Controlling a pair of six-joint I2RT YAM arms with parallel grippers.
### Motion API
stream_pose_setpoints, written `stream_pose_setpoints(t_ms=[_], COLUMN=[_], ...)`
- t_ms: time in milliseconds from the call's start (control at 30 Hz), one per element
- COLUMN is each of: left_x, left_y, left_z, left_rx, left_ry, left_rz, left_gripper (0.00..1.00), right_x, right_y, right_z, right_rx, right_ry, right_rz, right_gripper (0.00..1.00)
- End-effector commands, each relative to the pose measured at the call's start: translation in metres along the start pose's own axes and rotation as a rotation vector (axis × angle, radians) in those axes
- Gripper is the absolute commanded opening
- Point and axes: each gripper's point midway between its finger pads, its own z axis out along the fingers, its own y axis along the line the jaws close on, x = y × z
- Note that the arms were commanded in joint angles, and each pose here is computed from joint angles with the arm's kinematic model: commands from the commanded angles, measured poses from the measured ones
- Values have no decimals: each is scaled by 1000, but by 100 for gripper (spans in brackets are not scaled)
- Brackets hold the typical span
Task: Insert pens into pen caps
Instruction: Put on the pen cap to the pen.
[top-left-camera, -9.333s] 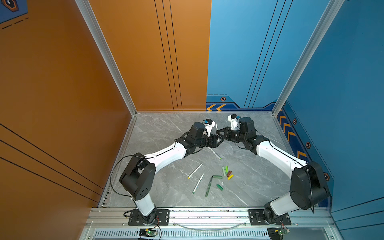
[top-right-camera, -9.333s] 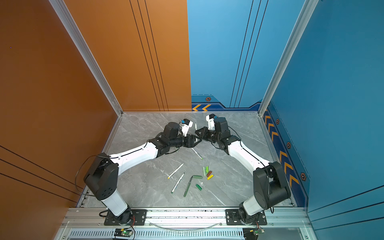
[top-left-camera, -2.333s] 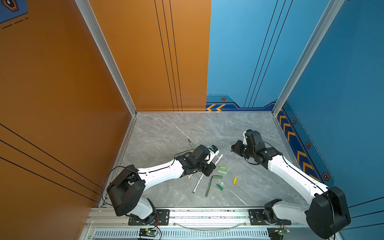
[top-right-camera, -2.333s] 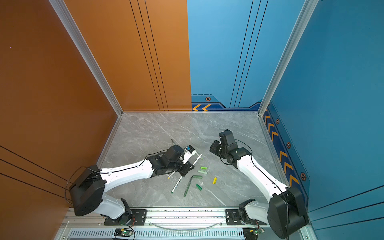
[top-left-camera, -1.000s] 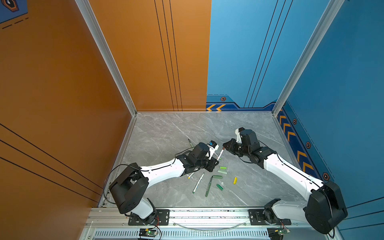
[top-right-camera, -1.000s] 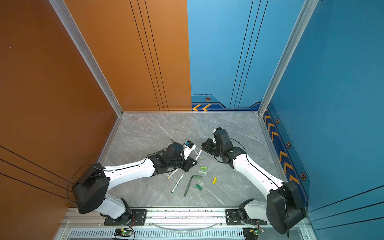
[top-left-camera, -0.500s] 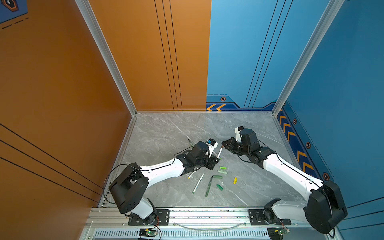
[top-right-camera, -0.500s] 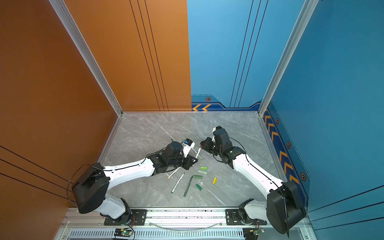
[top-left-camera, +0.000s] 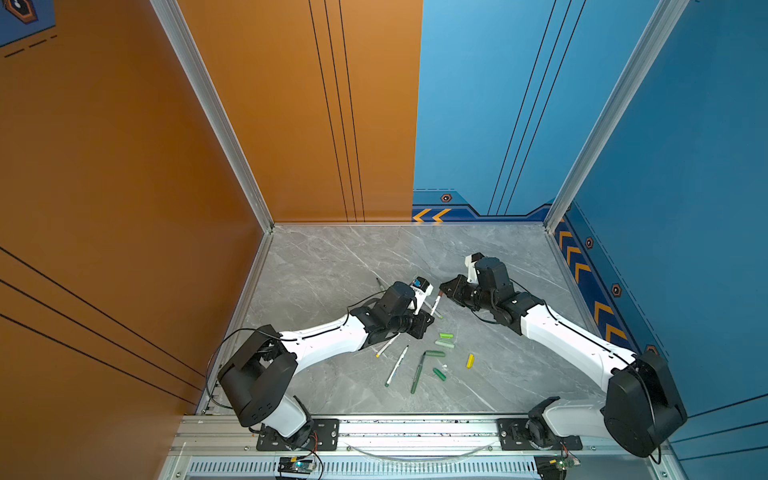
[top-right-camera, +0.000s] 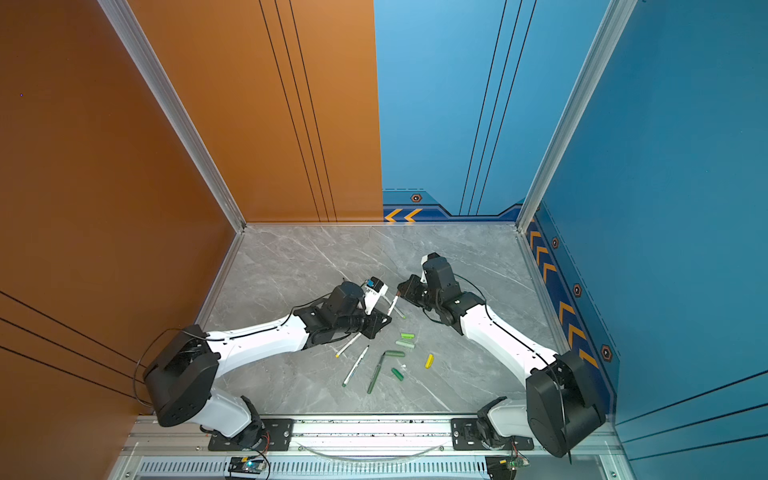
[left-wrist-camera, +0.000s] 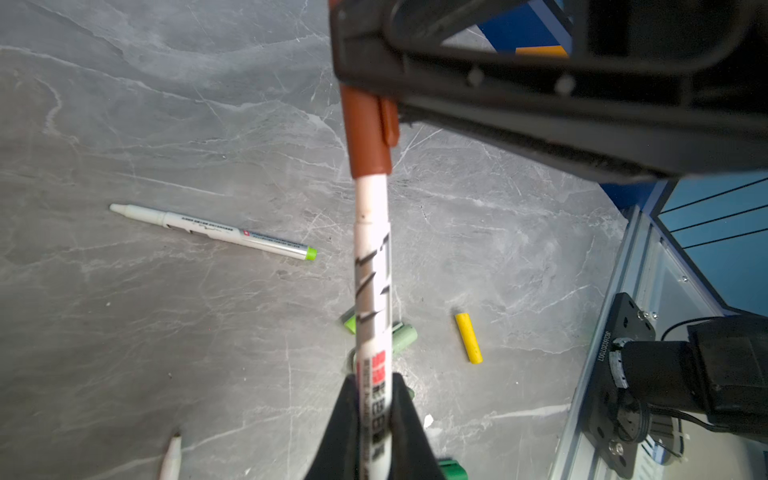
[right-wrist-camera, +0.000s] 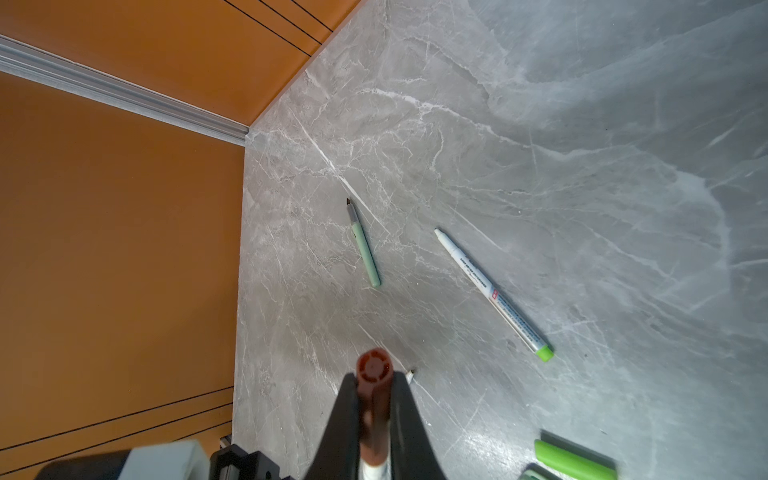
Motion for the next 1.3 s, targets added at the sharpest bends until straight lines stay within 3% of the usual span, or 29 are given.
stream_pose_setpoints(t_ms=[0,767,933,1033,1267], left_x=[-57,-90,-83,-70,-51], left_y=[-27,-29,-28,-23,-15], left_z=[-11,-11,-8,-4,1], left_rx=[72,45,54,47,37], left_ry=[-191,-332,-314,-286,-245], left_rz=[142,207,209,195,158], left_gripper=[0,0,0,0,0], right_x=[40,56,38,21,-6], right_y=[-4,-11,-5,2,15], right_z=[10,21,13,0,-36], right_rx=[-10,-10,-27,-41,-46], right_ry=[164,211,165,123,42], right_rz=[25,52,47,27,-40], right_gripper=[7,10,22,33,47])
